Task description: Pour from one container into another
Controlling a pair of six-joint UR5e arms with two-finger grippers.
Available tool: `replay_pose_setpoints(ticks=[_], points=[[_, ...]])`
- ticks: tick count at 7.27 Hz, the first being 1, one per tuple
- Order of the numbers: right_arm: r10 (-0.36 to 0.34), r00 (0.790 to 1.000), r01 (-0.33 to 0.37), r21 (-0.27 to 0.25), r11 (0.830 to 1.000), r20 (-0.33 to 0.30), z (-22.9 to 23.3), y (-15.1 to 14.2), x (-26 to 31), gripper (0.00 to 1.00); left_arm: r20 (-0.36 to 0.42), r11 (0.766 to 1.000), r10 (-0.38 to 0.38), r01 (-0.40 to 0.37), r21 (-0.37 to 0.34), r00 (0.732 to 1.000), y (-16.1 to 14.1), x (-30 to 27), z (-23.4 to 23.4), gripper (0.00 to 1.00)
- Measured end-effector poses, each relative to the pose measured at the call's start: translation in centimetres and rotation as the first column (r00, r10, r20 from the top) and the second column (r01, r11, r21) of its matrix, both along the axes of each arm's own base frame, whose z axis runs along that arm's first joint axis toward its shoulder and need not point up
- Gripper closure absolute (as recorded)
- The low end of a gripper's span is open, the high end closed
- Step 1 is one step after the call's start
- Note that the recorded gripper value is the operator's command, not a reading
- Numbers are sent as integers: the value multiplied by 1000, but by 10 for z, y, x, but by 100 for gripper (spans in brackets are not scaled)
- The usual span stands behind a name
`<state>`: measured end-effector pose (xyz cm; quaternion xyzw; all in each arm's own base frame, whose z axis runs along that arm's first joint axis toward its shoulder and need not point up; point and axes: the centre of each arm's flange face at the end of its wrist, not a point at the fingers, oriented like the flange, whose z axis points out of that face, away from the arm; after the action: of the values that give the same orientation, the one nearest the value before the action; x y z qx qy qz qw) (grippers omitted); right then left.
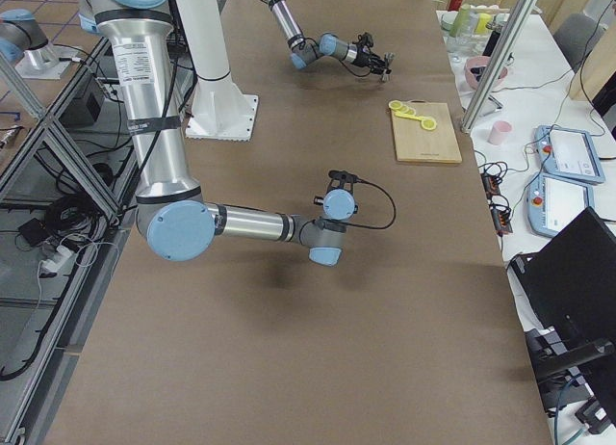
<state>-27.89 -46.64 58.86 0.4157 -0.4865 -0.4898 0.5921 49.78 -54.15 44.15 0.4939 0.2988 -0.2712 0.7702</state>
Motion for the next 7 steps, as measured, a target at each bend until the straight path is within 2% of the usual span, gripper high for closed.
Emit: replay_pose_setpoints(ticks=[1, 2, 3, 4, 7], points=[[-1, 1000, 1, 0, 1000, 1, 0, 0, 0, 67, 0, 1000, 0, 0, -1, 1000, 0, 0, 1, 43], [-1, 1000, 1, 0, 1000, 1, -1, 0, 0, 56, 0, 1000, -1, 1, -1, 1000, 0, 0, 1, 66], [-1, 1000, 1, 0, 1000, 2, -1, 0, 0, 41, -1, 1000, -1, 1, 0, 1000, 0, 0, 0, 85], [-1, 1000, 1, 1, 1000, 2, -1, 0, 0, 27, -3, 1000, -1, 1, 1, 1000, 0, 0, -1, 99], [-1, 1000, 1, -1, 1000, 5, -3, 0, 0, 28, -10, 1000, 0, 0, 4, 1000, 1, -1, -2, 100]])
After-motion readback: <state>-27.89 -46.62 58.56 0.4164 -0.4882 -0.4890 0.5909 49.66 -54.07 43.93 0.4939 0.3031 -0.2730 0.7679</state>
